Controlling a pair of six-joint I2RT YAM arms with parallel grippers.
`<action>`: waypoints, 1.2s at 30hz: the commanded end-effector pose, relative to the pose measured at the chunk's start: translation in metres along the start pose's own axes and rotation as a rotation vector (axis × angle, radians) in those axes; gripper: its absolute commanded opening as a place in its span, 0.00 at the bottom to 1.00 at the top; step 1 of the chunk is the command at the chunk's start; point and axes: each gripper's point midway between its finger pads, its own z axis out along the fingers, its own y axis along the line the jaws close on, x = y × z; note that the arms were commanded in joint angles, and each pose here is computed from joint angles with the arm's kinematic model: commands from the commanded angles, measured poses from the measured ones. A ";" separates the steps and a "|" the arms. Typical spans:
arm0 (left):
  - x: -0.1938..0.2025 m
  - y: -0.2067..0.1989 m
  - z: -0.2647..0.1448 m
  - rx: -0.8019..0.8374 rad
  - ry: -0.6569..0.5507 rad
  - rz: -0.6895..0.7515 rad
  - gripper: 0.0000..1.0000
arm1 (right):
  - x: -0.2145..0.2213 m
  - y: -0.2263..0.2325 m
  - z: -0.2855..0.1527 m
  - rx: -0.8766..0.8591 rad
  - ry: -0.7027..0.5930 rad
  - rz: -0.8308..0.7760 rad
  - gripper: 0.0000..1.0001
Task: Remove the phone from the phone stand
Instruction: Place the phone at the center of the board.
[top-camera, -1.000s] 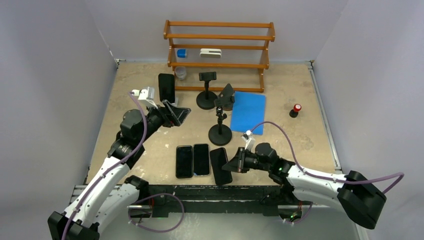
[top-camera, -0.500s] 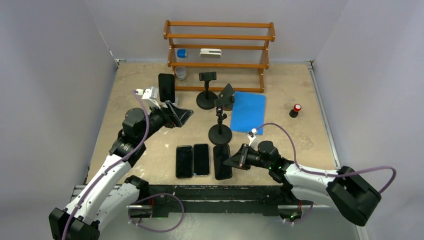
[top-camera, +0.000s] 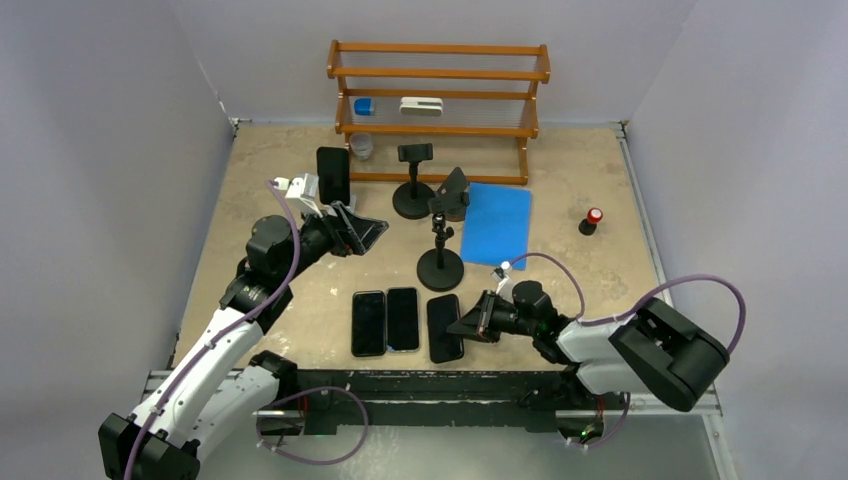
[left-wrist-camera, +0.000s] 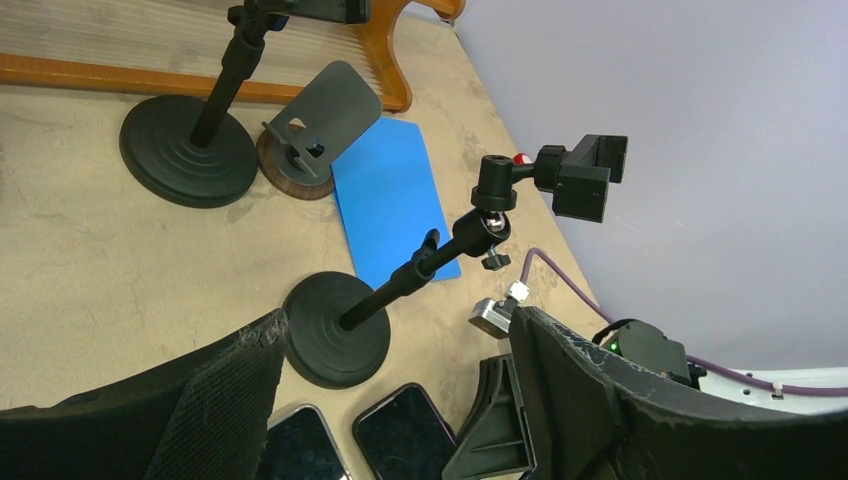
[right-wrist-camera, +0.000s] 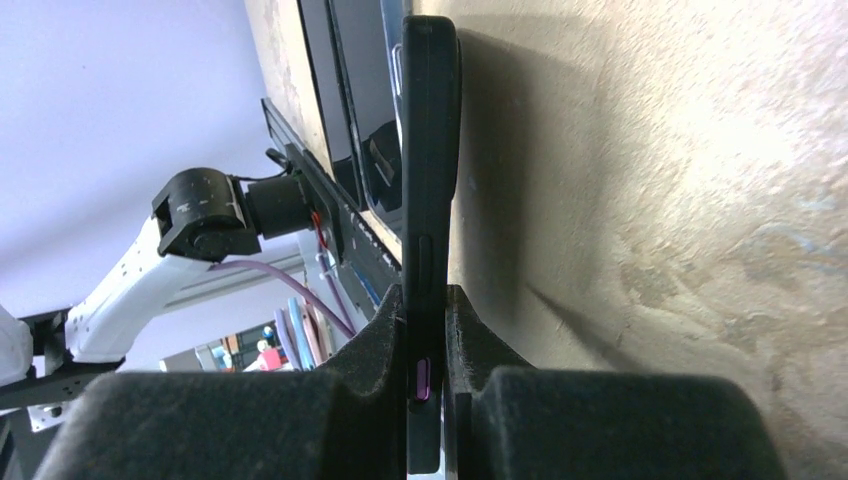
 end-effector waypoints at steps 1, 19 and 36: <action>-0.007 -0.010 0.001 0.047 -0.030 0.000 0.79 | -0.012 0.033 0.002 -0.135 -0.011 -0.033 0.00; -0.015 -0.011 -0.003 0.033 -0.061 0.023 0.79 | -0.021 0.024 0.013 -0.211 -0.029 0.114 0.00; -0.018 -0.012 -0.005 0.034 -0.073 0.032 0.79 | -0.028 0.006 0.022 -0.183 -0.059 0.113 0.00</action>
